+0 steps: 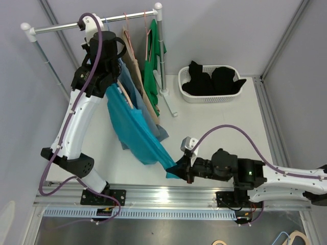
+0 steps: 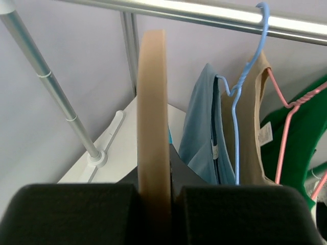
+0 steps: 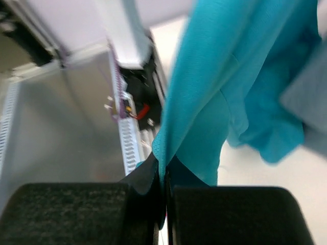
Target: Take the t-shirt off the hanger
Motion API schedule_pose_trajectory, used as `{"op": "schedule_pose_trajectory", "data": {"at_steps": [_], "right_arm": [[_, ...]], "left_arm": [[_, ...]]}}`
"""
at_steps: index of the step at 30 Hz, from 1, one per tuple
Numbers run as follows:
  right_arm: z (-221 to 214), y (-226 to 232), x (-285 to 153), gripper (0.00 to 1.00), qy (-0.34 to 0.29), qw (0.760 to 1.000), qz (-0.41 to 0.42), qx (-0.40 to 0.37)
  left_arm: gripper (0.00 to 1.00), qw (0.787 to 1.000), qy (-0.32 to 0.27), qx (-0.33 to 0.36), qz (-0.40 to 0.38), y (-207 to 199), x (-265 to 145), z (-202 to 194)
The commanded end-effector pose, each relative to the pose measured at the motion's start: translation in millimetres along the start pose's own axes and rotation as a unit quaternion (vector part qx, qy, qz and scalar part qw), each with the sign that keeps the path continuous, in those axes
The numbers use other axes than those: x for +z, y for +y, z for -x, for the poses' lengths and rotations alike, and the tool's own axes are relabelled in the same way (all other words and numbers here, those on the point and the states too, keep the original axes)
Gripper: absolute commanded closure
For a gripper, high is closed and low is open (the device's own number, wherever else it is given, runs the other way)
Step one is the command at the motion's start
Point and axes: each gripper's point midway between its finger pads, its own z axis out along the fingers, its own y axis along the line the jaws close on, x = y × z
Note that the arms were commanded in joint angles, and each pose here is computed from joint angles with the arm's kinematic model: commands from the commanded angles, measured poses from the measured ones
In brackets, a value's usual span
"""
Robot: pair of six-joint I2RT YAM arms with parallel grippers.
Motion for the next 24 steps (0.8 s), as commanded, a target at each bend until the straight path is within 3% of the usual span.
{"op": "schedule_pose_trajectory", "data": {"at_steps": [1, 4, 6, 8, 11, 12, 13, 15, 16, 19, 24], "right_arm": [[-47, -29, 12, 1.00, 0.053, 0.995, -0.071, 0.047], [-38, -43, 46, 1.00, 0.056, 0.994, -0.071, 0.054], [-28, -70, 71, 1.00, 0.053, 0.993, -0.093, 0.055], [11, -79, 86, 1.00, 0.020, 0.996, -0.081, 0.045], [39, -89, 109, 1.00, 0.010, 0.996, -0.077, 0.033], [44, -98, 111, 1.00, 0.009, 0.996, -0.085, 0.036], [47, -102, 119, 1.00, 0.012, 0.996, -0.083, 0.037], [46, -113, 121, 1.00, 0.017, 0.995, -0.087, 0.045], [42, -117, 123, 1.00, 0.020, 0.995, -0.090, 0.050], [18, -128, 122, 1.00, 0.043, 0.992, -0.098, 0.066], [-58, -131, 127, 1.00, 0.141, 0.982, -0.086, 0.094]], "left_arm": [[0.99, 0.997, -0.022, -0.070, -0.027, 12, -11, 41], [0.99, 0.993, 0.017, -0.076, -0.083, 10, -37, 32], [0.99, 0.982, 0.073, -0.105, -0.138, 11, -64, 10], [0.99, 0.957, 0.121, -0.121, -0.232, -11, -99, -13], [0.99, 0.923, 0.139, -0.149, -0.326, 3, -153, -24], [0.99, 0.914, 0.171, -0.136, -0.341, 3, -162, -52], [0.99, 0.887, 0.175, -0.154, -0.399, 15, -194, -45], [0.99, 0.872, 0.207, -0.143, -0.419, 29, -215, -70], [0.99, 0.864, 0.193, -0.166, -0.434, 53, -232, -63], [0.99, 0.856, 0.191, -0.184, -0.444, 98, -255, -73], [0.99, 0.889, 0.150, -0.184, -0.391, 149, -249, -68]]}}
